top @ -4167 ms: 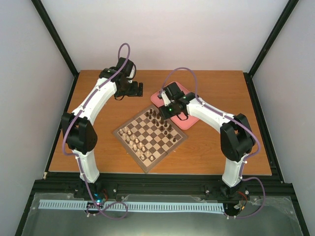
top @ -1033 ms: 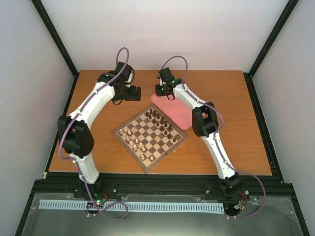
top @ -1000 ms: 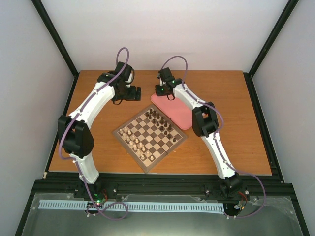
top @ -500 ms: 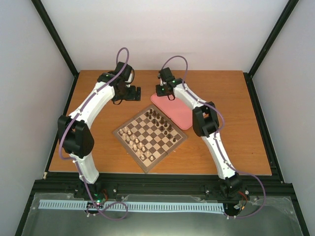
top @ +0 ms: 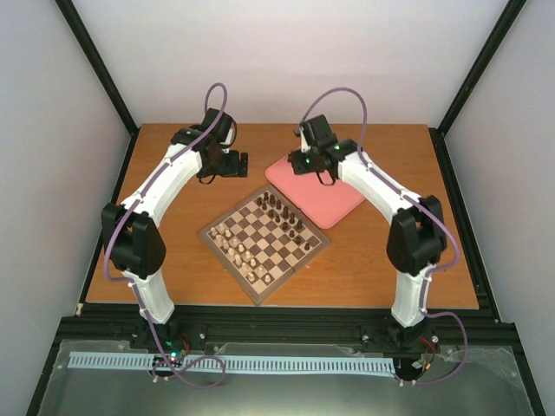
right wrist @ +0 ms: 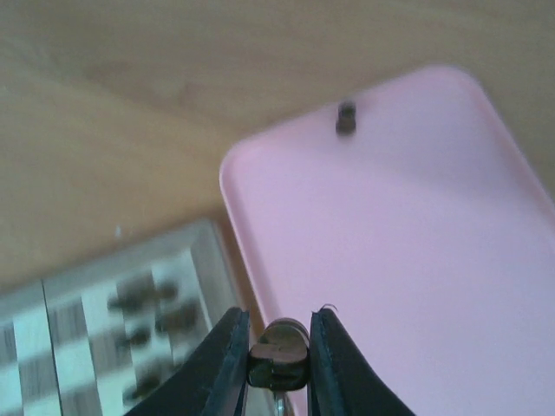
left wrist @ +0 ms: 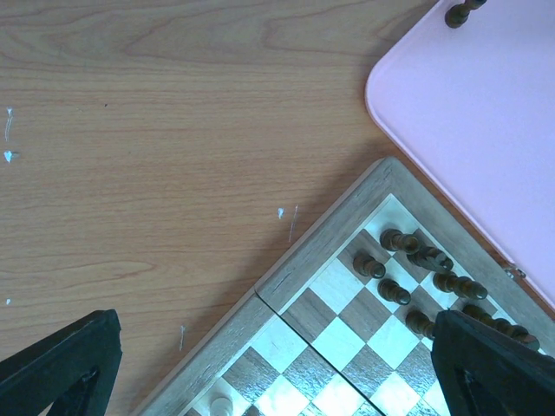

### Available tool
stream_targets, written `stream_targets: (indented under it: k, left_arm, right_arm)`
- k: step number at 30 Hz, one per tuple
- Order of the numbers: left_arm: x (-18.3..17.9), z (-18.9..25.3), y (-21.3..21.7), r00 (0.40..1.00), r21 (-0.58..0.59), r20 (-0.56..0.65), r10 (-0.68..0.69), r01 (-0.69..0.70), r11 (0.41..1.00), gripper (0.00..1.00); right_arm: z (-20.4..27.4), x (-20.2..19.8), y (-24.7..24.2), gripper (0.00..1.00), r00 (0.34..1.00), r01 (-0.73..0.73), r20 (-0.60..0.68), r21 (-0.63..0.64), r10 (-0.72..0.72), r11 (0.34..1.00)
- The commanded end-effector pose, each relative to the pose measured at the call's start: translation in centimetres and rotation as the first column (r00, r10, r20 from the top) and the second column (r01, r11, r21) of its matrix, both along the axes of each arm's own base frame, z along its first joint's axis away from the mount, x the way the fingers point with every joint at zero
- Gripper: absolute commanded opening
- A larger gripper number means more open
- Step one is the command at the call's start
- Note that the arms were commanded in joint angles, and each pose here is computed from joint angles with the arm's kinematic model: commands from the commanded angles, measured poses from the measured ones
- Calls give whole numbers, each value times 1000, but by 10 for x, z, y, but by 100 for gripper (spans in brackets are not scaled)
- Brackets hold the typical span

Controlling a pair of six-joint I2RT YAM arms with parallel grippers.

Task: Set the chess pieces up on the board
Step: Pick up the chess piece from the storage box, then place the chess piece on the chessboard.

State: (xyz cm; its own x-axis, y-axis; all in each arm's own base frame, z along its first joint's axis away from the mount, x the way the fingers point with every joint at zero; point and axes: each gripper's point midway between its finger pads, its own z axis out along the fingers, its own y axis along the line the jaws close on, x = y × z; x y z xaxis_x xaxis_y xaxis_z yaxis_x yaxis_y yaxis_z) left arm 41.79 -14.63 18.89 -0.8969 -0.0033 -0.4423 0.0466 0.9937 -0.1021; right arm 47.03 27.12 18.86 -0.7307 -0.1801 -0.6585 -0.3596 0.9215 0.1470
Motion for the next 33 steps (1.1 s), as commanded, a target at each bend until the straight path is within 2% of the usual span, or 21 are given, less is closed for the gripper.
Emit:
stream_targets:
  k: [1, 7, 12, 19, 33]
  left_arm:
    - [6, 14, -7, 1000, -28, 28, -4, 4, 1000, 100]
    - [7, 17, -4, 999, -16, 44, 1, 0, 1000, 100]
    - [4, 13, -7, 1000, -30, 30, -2, 3, 1000, 100]
    - [4, 10, -5, 1000, -24, 28, 1, 0, 1000, 100]
    - [4, 6, -4, 1000, -11, 23, 2, -1, 1000, 100]
  right_arm:
    - [-38, -63, -21, 8, 992, 1, -129, -56, -8, 998]
    - [-43, -129, -34, 8, 991, -8, -136, -8, 7, 1000]
    - [-57, -154, -39, 8, 988, 37, -149, 48, -30, 998]
    - [-79, -171, -36, 8, 987, 20, -159, 27, -15, 999]
    - [-102, -167, -29, 10, 984, -22, -176, -13, 19, 1000]
